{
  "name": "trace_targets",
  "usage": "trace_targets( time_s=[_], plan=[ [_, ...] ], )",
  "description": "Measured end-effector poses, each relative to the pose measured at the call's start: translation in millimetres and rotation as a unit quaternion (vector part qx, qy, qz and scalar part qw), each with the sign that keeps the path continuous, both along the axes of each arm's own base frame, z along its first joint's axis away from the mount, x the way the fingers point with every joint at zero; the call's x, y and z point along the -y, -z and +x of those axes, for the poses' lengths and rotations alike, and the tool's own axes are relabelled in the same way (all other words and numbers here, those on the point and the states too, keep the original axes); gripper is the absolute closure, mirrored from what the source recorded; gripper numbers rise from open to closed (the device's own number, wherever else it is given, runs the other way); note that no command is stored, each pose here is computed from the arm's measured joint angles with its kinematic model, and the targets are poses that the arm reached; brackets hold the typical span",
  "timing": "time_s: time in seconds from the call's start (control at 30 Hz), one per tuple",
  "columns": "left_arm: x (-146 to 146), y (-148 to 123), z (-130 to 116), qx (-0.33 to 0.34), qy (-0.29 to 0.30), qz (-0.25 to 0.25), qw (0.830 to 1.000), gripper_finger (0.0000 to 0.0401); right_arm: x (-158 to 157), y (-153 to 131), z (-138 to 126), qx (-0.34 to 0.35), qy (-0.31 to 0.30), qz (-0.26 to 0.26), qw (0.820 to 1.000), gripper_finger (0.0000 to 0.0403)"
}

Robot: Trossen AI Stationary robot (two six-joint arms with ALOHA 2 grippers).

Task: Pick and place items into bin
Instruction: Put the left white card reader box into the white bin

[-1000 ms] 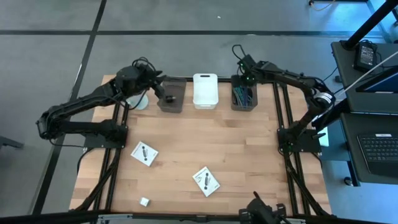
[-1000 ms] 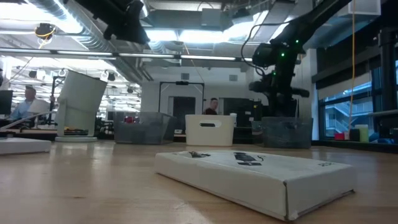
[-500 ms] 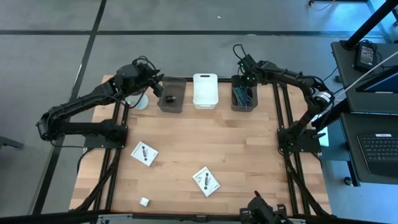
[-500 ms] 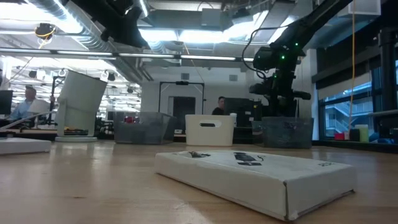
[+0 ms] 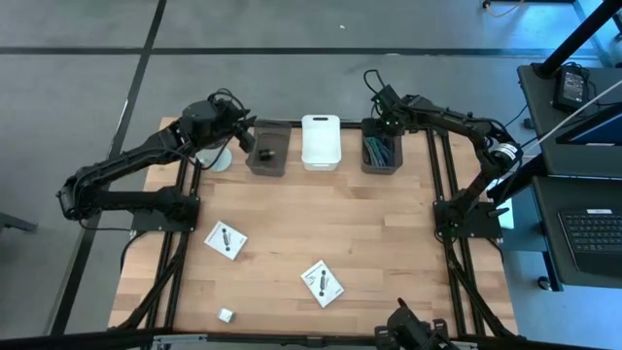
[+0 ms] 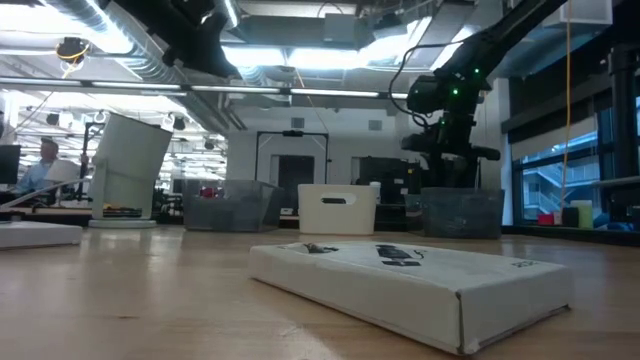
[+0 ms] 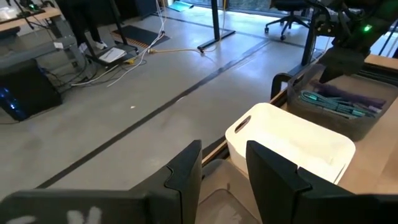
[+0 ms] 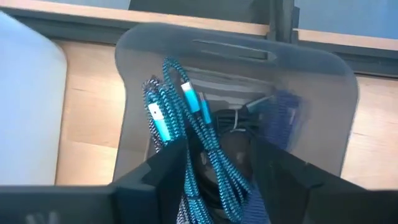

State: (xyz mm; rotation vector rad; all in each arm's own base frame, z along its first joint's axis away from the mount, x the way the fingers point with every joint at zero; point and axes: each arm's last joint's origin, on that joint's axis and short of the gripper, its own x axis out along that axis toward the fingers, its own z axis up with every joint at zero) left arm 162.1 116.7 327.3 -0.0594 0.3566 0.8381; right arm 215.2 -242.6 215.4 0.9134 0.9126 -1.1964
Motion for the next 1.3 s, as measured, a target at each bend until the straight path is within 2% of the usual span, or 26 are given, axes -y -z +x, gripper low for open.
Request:
trace_targets(
  time_s=[0.2,0.4,0.63,0.87,1.03,1.17,1.3],
  plan=[
    [1.3,4.2,-1.4,-0.044,-0.003,0.009,0.999,0.0279,2.5,-16.8,2.6,-0.001,-0.029,-0.009,1.000,0.0202],
    [12.1,13.6,2.6,-0.099,-0.007,-0.002,0.995,0.0280,-9.5,-59.1,2.2,0.029,-0.063,-0.060,0.996,0.0201],
    [33.0,16.6,27.8,-0.126,-0.014,-0.019,0.992,0.0276,-51.2,-108.3,-8.8,0.076,-0.108,-0.116,0.984,0.0201],
    [51.1,1.8,62.0,-0.187,-0.037,-0.033,0.981,0.0276,-90.8,-128.7,-12.4,0.088,-0.162,-0.126,0.975,0.0201],
    [62.7,-2.7,80.3,-0.223,-0.030,-0.087,0.970,0.0275,-110.9,-132.2,-7.8,0.082,-0.217,-0.127,0.965,0.0201],
    [63.3,-1.2,87.8,-0.174,-0.063,-0.160,0.970,0.0261,-120.7,-131.3,-3.2,0.070,-0.255,-0.126,0.956,0.0201],
    [59.7,5.4,90.5,-0.138,-0.087,-0.241,0.957,0.0221,-127.6,-130.6,-1.0,0.045,-0.268,-0.139,0.952,0.0201]
  ],
)
